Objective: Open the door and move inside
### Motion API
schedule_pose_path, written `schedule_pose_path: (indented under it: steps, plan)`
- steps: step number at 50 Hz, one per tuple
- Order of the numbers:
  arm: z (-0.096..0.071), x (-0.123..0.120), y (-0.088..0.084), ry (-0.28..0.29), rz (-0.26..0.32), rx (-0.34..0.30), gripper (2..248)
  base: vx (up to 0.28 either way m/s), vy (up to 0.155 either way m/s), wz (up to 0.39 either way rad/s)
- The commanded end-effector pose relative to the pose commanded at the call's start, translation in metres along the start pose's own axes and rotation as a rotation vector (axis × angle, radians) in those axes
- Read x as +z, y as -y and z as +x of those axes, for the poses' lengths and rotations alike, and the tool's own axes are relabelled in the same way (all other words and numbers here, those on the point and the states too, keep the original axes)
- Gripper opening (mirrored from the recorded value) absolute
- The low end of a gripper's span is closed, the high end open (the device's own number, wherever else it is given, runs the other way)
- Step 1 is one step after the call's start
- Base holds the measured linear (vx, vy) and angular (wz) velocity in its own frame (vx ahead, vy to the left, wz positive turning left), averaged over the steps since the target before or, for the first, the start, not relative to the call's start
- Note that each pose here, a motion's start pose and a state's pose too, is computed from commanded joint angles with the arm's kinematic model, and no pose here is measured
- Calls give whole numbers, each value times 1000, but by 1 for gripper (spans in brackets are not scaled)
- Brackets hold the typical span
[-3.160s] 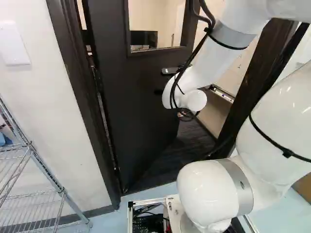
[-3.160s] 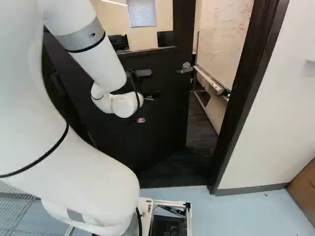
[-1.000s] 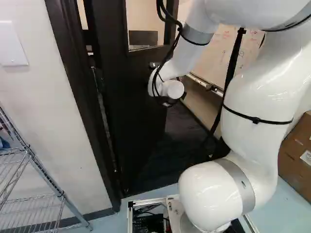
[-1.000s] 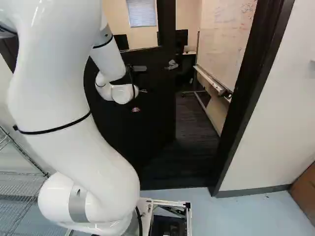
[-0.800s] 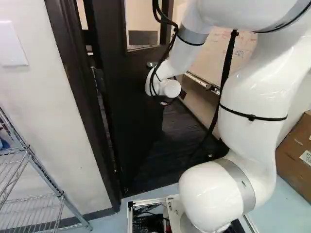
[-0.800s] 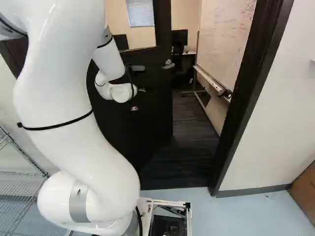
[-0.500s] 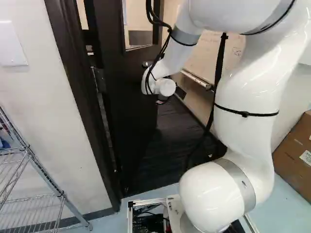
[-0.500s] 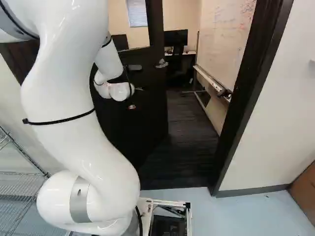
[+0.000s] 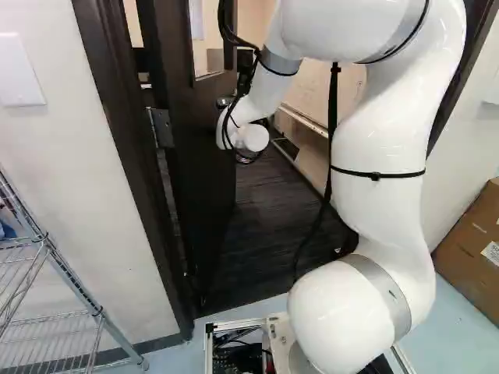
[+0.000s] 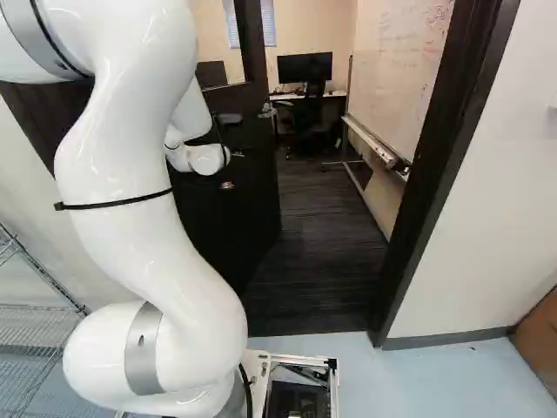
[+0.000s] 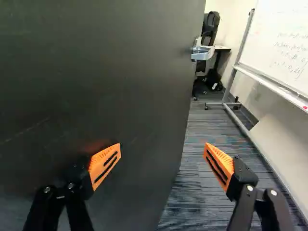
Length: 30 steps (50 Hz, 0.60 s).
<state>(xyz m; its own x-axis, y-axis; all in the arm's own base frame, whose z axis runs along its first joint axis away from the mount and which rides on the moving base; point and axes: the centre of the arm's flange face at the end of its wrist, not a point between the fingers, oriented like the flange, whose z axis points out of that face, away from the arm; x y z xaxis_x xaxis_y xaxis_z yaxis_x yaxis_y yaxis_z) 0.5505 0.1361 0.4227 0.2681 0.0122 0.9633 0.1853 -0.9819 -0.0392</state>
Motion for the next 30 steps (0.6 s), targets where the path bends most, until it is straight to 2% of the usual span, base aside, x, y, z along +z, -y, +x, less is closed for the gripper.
schedule_pose_path:
  steps: [30]
  plan:
    - [5, 43, 40, -22, 60, -14, 247, 0, 0, 0]
